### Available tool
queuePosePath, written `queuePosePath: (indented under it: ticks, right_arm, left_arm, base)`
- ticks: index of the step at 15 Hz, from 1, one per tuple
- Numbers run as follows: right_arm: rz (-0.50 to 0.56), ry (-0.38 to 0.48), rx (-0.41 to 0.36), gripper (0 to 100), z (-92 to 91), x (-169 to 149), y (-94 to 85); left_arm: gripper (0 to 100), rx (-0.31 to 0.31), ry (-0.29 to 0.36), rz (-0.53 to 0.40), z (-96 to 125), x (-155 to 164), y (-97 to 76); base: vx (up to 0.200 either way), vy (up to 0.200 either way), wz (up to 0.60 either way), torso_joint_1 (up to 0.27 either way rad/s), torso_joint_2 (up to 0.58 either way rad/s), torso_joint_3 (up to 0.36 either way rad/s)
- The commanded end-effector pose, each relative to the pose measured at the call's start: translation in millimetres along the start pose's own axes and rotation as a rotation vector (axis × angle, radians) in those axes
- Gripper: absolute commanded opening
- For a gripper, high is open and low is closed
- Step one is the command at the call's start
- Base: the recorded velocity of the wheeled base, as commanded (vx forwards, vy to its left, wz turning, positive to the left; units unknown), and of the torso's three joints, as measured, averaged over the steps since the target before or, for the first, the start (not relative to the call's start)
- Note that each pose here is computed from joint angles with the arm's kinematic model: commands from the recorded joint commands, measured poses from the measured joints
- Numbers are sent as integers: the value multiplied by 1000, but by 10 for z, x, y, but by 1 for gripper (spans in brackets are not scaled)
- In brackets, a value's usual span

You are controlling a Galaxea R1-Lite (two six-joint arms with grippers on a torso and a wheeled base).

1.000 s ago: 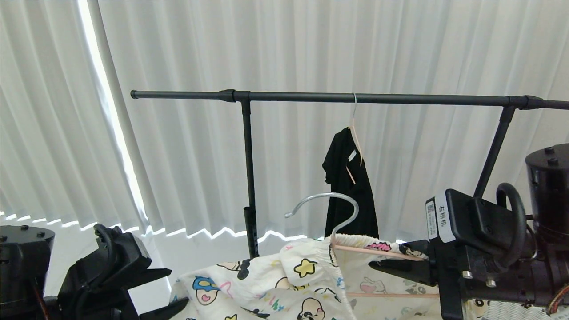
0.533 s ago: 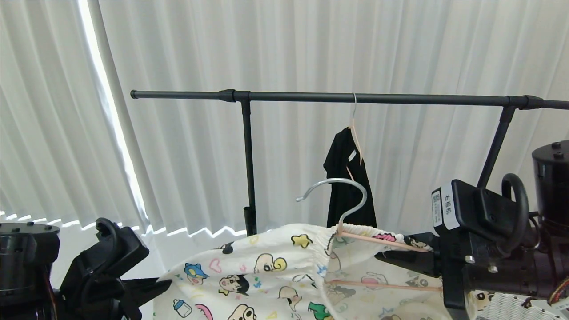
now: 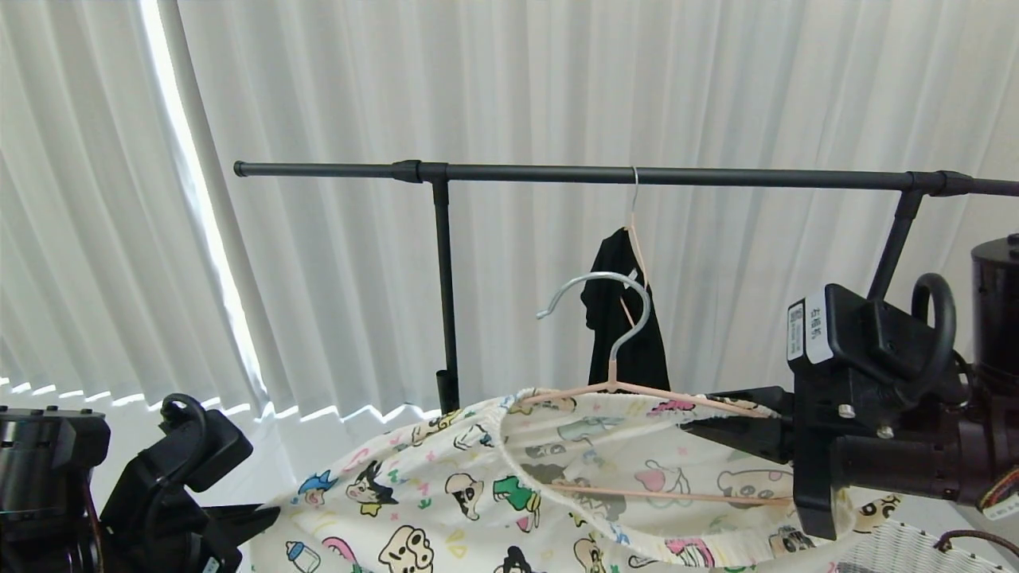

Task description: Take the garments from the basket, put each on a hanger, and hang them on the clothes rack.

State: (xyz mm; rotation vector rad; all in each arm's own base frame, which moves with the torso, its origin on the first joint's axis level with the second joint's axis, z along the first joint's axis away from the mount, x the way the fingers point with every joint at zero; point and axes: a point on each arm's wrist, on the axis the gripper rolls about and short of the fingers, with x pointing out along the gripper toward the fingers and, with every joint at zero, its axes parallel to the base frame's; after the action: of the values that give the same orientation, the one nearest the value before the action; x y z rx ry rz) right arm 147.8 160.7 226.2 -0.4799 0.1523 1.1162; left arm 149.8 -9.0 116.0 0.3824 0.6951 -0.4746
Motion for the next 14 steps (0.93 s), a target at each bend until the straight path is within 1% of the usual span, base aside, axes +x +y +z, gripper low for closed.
queuePosePath:
  ticks: [1,3,4,5,6,7,8,9,10,11,13,14]
  right_arm:
    - [-3,0,7,0,0,3,-8]
    - [-3,0,10,0,0,3,-8]
    - [-3,0,10,0,0,3,-8]
    - [-1,1,10,0,-2,7,-8]
    - [-3,1,10,0,-2,7,-8]
    - [-4,2,11,0,-3,7,-11]
    - [-7,3,12,0,-6,5,-17]
    - [-8,4,13,0,-11,5,-19]
    - [-52,14,27,0,-46,-35,-109]
    - [-85,24,39,0,-79,-75,-172]
    - [-140,53,68,0,-172,-156,-266]
    - [-157,78,84,0,-239,-198,-277]
  left_arm:
    - [0,-1,4,-1,-4,5,0]
    - [0,9,-11,-1,17,-12,-11]
    - [0,26,-37,2,45,-30,-25]
    - [100,36,-52,2,61,-30,-32]
    - [100,40,-60,5,70,-30,-30]
    - [100,49,-81,4,92,-34,-35]
    - [100,56,-116,-19,111,-61,-54]
    - [100,59,-122,-24,113,-66,-58]
    - [100,81,-215,-96,139,-169,-99]
    - [100,93,-257,-120,149,-223,-119]
    - [100,105,-299,-117,161,-304,-137]
    - [100,80,-316,-110,177,-343,-137]
  base:
    - [0,0,0,0,0,0]
    - [0,0,0,0,0,0]
    - [0,0,0,0,0,0]
    - [0,0,0,0,0,0]
    - [0,0,0,0,0,0]
    - [0,0,0,0,0,0]
    - [0,0,0,0,0,0]
    - [0,0,0,0,0,0]
    - [0,0,0,0,0,0]
    - [0,0,0,0,0,0]
    - [0,0,0,0,0,0]
    - [0,0,0,0,0,0]
